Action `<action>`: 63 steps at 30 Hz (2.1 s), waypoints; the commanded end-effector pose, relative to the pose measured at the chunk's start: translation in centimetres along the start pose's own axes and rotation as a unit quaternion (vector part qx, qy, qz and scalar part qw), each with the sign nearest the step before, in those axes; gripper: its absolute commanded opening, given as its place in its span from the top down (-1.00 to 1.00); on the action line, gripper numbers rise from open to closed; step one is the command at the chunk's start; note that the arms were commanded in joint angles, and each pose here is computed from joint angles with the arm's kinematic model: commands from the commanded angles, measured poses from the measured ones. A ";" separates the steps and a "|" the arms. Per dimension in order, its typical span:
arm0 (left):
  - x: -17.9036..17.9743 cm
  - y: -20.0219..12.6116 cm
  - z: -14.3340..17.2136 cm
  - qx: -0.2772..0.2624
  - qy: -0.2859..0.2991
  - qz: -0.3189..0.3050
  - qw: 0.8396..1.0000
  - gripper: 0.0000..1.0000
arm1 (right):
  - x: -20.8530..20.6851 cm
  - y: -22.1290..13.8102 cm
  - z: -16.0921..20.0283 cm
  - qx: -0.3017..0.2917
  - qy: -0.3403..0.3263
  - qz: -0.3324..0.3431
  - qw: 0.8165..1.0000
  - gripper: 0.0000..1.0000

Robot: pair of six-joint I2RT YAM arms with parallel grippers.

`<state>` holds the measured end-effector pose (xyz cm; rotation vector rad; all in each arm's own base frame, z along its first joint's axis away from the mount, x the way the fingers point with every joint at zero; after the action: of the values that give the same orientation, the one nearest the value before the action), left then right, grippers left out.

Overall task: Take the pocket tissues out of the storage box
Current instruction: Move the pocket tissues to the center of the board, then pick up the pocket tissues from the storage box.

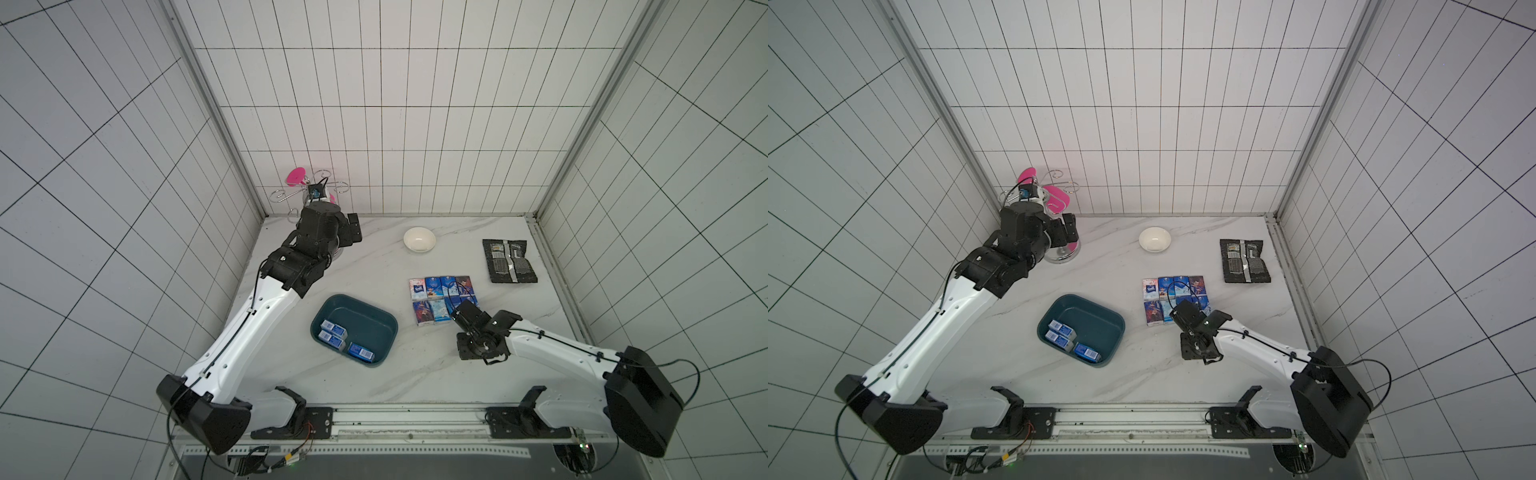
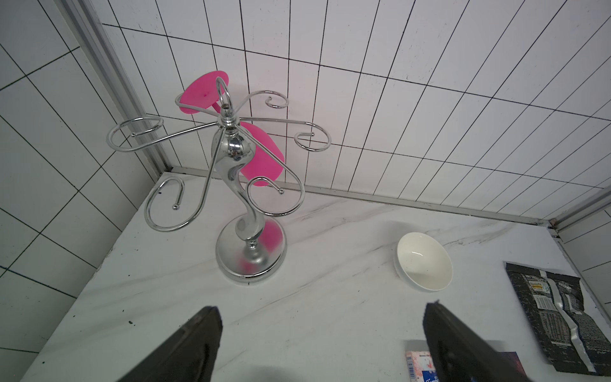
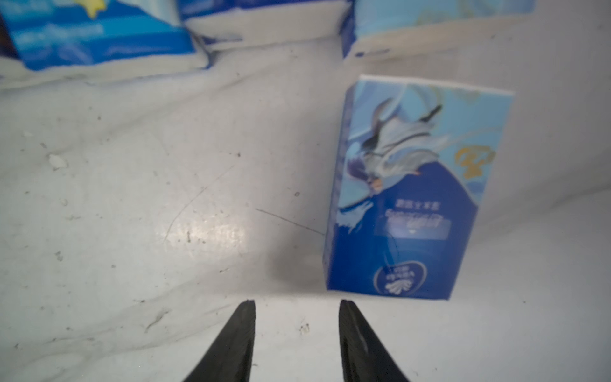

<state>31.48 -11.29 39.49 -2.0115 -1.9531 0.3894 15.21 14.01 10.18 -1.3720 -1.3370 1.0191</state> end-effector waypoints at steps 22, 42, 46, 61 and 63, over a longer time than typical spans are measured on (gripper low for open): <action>0.0 -0.7 -1.0 -0.020 -0.007 0.006 1.000 -0.97 | -1.7 -0.1 -1.7 -0.024 0.011 0.023 0.999 0.09; 0.6 0.1 -0.3 0.003 -0.005 -0.007 1.000 -0.97 | 15.2 -10.1 -2.4 -0.054 -0.251 -0.214 0.942 0.08; 0.8 -0.1 -0.4 0.002 -0.005 -0.009 1.000 -0.97 | 19.4 -9.8 -1.1 -0.027 -0.334 -0.236 0.912 0.08; 2.6 -0.1 -0.6 0.005 -0.015 -0.025 1.000 -0.97 | 25.4 -7.3 3.5 0.044 -0.422 -0.268 0.865 0.07; 2.8 -0.1 -0.7 0.006 -0.016 -0.028 0.999 -0.97 | 25.9 -6.8 3.7 0.050 -0.428 -0.265 0.863 0.08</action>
<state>32.19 -8.83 38.72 -1.9184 -1.9958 0.4327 12.07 38.75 17.09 -0.4191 -2.0897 1.3063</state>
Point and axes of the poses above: each gripper's point midway between its finger pads, its own y axis out along the fingers, its own x axis along the line the jaws close on, z = x × y, the point moved 7 cm from there along -y, back along the fingers, and after that the axes turned 12 degrees about y, right-handed, at the moved point
